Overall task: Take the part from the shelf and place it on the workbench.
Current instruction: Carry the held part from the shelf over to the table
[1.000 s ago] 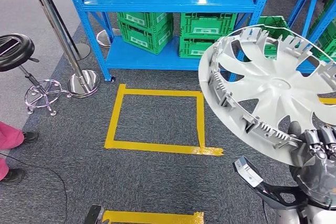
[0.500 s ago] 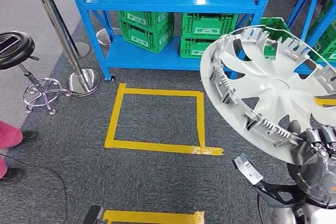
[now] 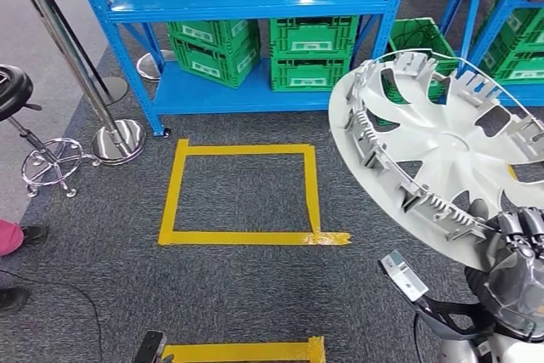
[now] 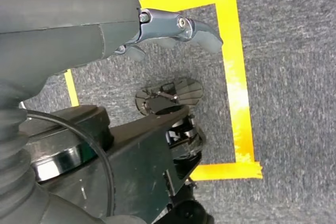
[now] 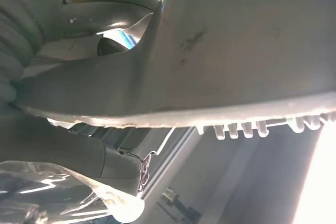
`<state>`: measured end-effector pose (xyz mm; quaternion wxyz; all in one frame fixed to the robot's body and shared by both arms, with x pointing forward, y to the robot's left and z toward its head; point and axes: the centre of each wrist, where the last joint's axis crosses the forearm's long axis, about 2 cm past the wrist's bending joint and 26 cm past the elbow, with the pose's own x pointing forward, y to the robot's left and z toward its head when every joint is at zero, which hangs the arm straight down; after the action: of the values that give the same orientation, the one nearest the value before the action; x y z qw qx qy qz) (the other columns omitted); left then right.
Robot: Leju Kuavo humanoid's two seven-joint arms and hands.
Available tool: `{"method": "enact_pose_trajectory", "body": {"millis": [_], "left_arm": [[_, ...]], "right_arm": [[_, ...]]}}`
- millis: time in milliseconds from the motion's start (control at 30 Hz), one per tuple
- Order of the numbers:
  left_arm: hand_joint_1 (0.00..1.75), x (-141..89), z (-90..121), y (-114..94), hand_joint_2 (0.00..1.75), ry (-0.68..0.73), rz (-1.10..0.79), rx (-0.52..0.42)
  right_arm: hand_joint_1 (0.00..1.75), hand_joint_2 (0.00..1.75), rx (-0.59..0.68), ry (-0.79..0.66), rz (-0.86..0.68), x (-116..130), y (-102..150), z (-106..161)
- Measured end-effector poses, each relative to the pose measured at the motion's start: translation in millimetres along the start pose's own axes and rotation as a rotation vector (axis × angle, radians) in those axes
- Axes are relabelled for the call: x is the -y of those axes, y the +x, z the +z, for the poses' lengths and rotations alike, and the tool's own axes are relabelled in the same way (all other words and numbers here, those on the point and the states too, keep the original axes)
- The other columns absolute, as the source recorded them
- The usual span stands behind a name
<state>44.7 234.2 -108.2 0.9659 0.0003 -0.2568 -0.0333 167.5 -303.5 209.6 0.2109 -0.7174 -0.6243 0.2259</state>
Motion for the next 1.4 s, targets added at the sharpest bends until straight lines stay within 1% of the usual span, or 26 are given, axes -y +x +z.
{"method": "enact_pose_trajectory", "body": {"millis": [333,600,867,1067,1200,1400], "left_arm": [[0.00,-1.7,0.9,-2.7,1.75,0.000,-0.003,-0.003],[0.00,-3.4,-0.1,-0.9,1.75,0.002,-0.009,0.009],[0.00,-2.7,-0.6,0.7,1.75,0.000,-0.011,-0.008],[0.00,-3.3,-1.3,2.2,1.75,0.000,-0.015,-0.013],[0.00,-2.5,0.1,-1.0,1.75,-0.005,-0.019,-0.016],[0.00,-1.2,0.6,-1.5,1.75,0.018,-0.033,-0.031]], "right_arm": [[1.75,1.75,-0.017,0.005,-0.007,0.5,1.7,1.4],[1.75,1.75,-0.028,0.005,-0.006,0.9,0.8,1.9],[1.75,1.75,-0.029,-0.002,-0.002,2.0,-0.6,0.9],[1.75,1.75,-0.027,-0.012,0.007,6.0,-2.4,0.1],[1.75,1.75,-0.030,-0.015,0.014,9.6,-3.9,0.9],[1.75,1.75,-0.033,-0.019,0.032,21.1,-7.2,4.6]]}}
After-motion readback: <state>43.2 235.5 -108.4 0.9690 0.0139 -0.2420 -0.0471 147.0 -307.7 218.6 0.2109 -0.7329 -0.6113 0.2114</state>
